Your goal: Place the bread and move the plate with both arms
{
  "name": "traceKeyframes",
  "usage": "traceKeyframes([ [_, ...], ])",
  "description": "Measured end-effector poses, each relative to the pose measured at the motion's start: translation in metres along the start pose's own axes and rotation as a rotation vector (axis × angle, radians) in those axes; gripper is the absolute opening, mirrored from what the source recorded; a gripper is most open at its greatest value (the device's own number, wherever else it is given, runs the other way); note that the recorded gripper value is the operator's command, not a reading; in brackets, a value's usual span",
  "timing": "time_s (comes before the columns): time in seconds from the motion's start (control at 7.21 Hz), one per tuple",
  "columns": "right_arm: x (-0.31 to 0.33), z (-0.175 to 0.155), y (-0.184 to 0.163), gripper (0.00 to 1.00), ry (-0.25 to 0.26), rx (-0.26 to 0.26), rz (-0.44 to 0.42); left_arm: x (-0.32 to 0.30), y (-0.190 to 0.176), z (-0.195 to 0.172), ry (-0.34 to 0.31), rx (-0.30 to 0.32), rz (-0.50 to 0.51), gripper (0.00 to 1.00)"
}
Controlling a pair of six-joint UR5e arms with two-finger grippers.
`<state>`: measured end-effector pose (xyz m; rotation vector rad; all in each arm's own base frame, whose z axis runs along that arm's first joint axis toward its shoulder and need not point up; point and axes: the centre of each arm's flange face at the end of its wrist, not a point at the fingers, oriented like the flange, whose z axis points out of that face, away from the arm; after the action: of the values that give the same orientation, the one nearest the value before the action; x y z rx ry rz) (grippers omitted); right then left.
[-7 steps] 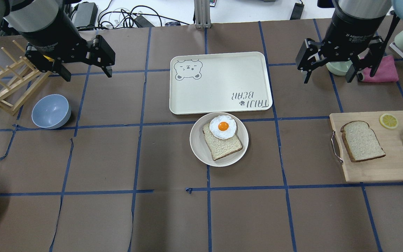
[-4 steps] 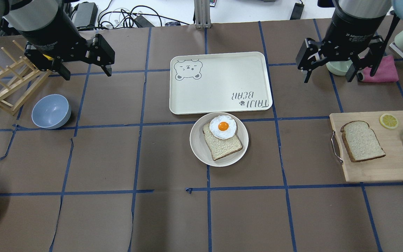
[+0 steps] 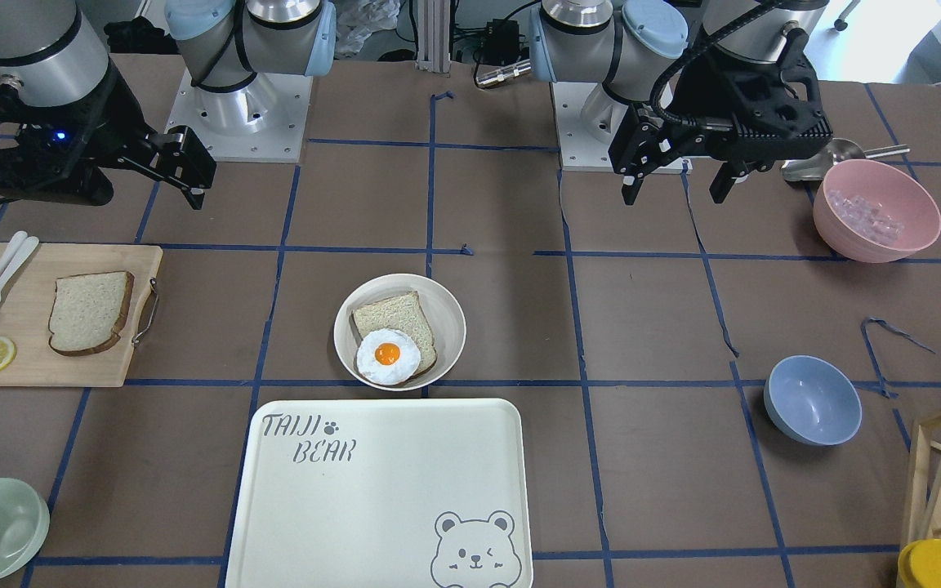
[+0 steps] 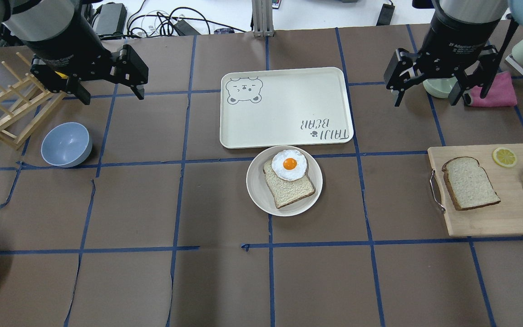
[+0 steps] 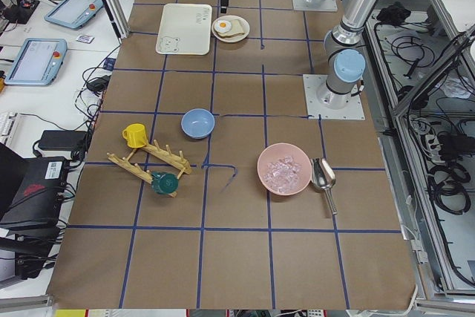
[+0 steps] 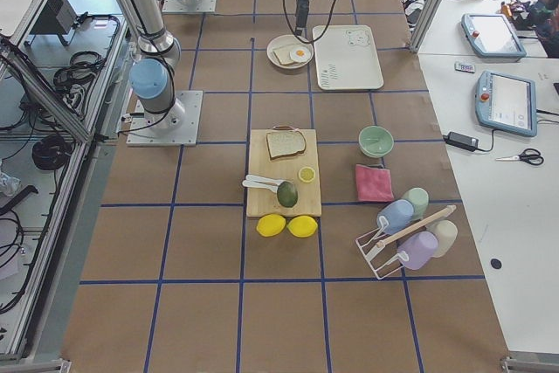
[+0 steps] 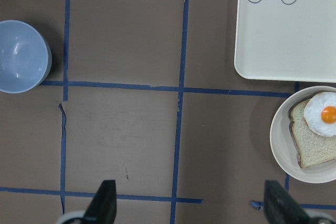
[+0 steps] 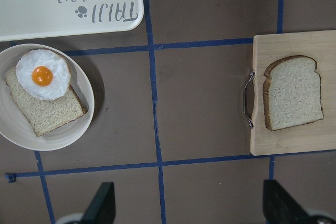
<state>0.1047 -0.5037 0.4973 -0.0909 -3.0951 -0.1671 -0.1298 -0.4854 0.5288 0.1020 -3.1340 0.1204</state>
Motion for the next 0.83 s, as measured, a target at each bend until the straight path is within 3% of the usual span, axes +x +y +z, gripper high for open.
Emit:
traceKeyframes([
  [0.83,-0.0004,0.0001,0.0002,1.00,-0.001,-0.001,0.000,0.0024,-0.0012,0.0034,0.002,-0.006,-0.002,1.00],
])
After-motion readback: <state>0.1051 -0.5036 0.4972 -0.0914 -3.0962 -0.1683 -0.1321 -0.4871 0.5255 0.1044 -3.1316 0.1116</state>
